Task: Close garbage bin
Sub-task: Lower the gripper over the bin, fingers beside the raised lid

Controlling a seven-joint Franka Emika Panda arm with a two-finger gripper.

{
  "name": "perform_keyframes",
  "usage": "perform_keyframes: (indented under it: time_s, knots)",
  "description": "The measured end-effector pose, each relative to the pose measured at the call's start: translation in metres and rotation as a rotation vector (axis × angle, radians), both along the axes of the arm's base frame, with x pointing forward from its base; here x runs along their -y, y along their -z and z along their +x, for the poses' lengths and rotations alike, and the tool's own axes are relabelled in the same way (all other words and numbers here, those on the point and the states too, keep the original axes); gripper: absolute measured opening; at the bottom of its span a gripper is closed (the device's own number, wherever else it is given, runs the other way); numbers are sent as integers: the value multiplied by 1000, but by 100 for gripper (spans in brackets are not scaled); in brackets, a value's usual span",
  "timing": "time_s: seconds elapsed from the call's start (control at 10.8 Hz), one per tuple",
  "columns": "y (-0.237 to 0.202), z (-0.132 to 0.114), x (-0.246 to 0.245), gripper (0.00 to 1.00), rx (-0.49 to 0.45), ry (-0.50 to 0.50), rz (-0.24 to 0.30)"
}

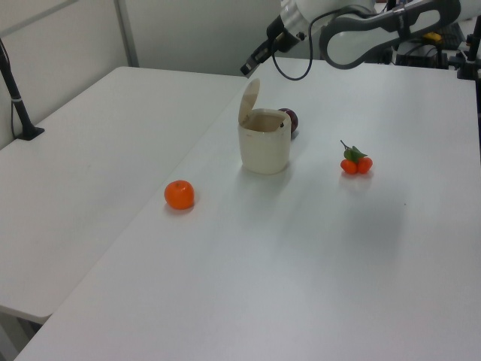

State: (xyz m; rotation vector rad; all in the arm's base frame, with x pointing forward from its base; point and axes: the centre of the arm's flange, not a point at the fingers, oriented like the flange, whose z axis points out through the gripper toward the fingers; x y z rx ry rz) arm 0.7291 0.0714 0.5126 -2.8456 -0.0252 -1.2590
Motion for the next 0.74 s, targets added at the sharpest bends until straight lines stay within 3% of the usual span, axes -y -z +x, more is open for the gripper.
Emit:
perform_keyframes:
  time_s: [0.46,0.74]
  knots:
    - [1,3,1,1,1,5,3]
    - [10,2,3,1,-70,12,-6]
